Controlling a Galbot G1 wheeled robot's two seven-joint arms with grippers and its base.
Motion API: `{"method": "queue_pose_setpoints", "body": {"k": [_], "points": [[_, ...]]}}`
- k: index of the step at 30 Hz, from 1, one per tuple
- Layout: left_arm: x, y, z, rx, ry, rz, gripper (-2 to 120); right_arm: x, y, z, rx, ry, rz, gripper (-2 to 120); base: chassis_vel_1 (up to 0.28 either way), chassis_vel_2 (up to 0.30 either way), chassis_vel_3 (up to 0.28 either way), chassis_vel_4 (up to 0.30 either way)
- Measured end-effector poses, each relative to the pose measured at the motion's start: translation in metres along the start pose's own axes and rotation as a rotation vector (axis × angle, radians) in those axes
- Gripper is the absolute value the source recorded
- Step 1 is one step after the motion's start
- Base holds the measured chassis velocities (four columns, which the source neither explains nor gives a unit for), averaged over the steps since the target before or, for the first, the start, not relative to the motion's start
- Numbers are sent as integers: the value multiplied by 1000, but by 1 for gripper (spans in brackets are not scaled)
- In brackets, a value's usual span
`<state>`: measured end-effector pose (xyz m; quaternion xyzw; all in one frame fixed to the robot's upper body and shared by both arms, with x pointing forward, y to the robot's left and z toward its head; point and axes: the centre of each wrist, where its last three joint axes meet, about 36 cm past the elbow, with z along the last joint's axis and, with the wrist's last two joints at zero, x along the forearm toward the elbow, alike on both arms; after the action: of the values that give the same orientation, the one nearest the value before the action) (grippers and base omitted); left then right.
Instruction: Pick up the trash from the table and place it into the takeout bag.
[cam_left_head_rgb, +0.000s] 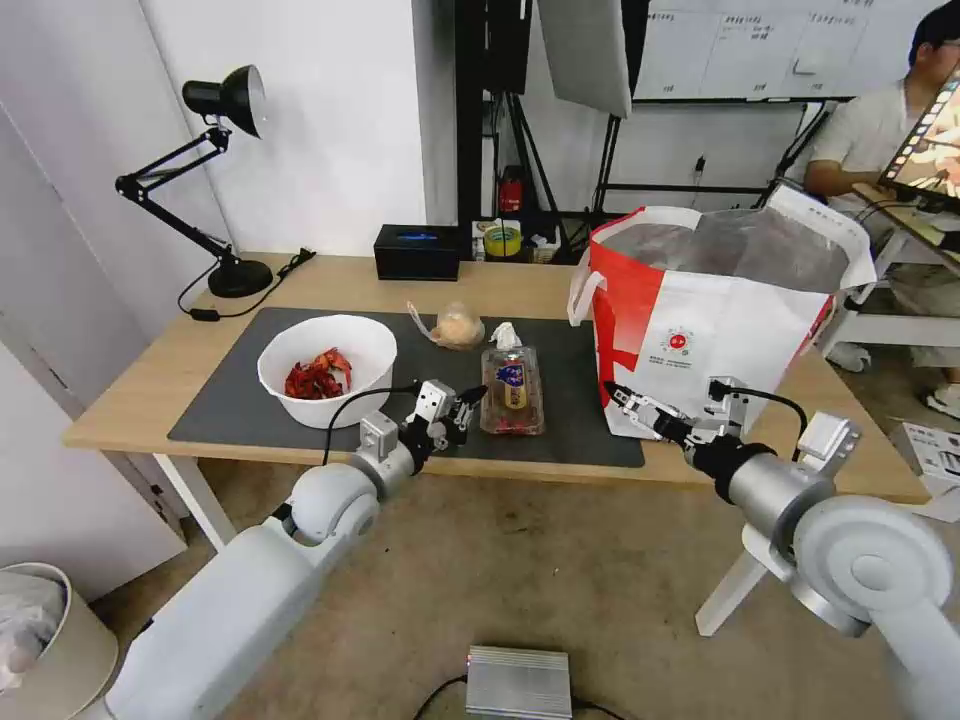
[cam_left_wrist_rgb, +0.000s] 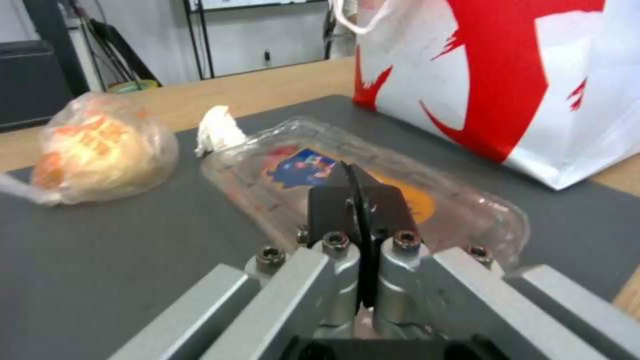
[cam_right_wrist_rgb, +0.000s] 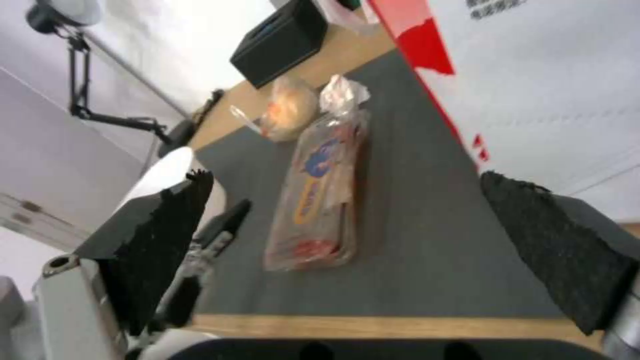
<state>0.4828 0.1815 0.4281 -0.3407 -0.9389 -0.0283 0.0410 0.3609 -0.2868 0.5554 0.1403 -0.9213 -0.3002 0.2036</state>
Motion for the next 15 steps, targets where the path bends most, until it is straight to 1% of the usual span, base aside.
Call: {"method": "queue_pose_setpoints", "body": {"k": [6, 11, 15], "points": [[-15, -4, 2, 11, -16, 12, 0, -8, -2, -7, -90, 13, -44, 100, 0, 0, 0, 0], [-25, -4, 2, 5, -15, 14, 0, -15, -3, -13, -121, 9, -61, 100, 0, 0, 0, 0], [-31, -6, 8, 9, -8, 22, 0, -27, -7, -18, -168, -2, -78, 100, 0, 0, 0, 0]]}}
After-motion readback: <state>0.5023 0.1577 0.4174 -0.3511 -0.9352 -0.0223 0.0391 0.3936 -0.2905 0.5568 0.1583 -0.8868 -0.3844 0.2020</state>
